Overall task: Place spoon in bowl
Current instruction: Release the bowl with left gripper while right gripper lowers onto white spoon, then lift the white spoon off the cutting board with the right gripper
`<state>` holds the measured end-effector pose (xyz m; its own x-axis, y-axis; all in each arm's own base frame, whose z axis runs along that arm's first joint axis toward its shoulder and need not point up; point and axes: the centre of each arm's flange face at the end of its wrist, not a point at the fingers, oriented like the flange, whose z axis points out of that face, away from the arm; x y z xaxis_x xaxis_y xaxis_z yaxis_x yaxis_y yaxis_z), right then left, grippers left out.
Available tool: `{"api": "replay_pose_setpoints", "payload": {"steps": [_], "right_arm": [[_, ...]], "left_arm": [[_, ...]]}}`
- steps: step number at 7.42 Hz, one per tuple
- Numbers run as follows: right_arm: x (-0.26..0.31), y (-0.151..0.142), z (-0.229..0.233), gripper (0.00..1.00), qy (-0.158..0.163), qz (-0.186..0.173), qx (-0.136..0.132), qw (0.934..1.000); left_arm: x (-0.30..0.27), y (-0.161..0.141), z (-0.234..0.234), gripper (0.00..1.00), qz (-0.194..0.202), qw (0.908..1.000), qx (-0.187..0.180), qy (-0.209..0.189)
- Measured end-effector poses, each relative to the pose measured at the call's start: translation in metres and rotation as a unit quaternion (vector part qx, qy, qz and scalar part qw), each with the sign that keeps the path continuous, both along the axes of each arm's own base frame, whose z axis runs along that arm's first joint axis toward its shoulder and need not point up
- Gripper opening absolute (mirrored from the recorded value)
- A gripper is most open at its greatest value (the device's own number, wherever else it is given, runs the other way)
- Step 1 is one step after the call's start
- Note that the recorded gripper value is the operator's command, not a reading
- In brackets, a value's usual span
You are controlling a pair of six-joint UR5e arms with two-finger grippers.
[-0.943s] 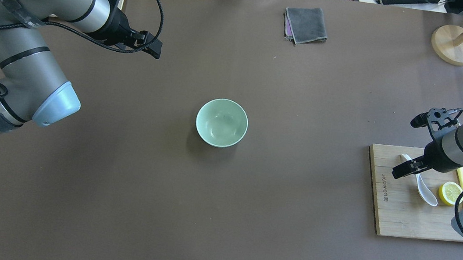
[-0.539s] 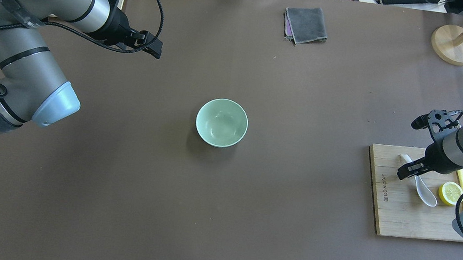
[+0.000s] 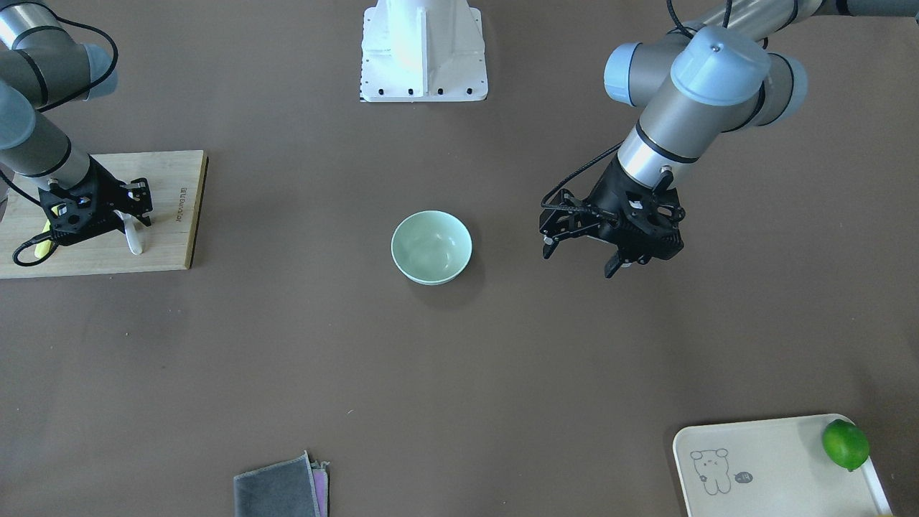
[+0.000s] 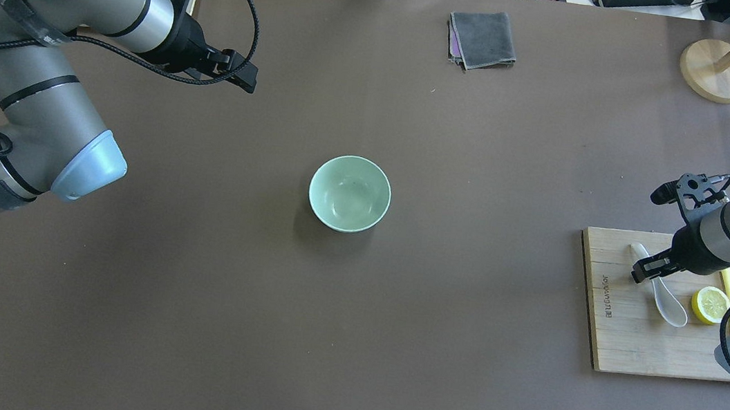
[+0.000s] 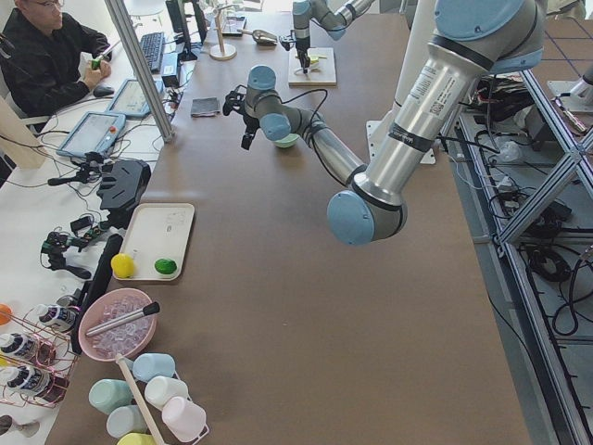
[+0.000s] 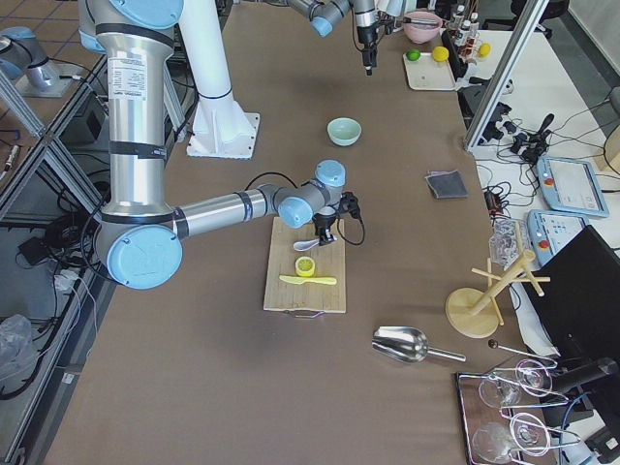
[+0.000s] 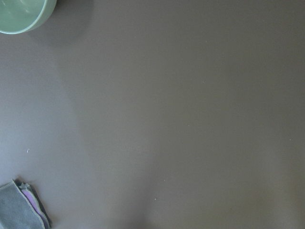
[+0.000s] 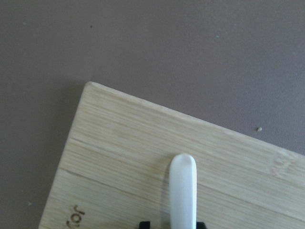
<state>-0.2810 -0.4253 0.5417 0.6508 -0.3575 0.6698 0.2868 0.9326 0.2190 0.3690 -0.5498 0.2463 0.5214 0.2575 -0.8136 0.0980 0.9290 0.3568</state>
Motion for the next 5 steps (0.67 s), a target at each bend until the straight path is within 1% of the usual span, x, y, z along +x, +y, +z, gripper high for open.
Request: {"api": "replay_pose_setpoints", "payload": {"steps": [1, 3, 4, 5], "right_arm": [[0.0, 0.0, -0.001, 0.0, 0.0, 0.001, 0.001, 1.0], [0.003, -0.003, -0.004, 0.0, -0.003, 0.005, 0.003, 1.0], [0.009, -0.007, -0.012, 0.0, -0.009, 0.011, 0.008, 0.9999], [0.019, -0.012, -0.029, 0.0, -0.022, 0.02, 0.014, 0.9995]], "left_arm": [[0.001, 0.0, 0.0, 0.98, 0.0, 1.0, 0.0, 0.0], [0.001, 0.001, 0.0, 0.98, 0.001, 1.0, 0.001, 0.001], [0.002, 0.002, 0.001, 0.98, 0.002, 1.0, 0.002, 0.001], [0.001, 0.003, 0.007, 0.98, 0.002, 1.0, 0.002, 0.002]]}}
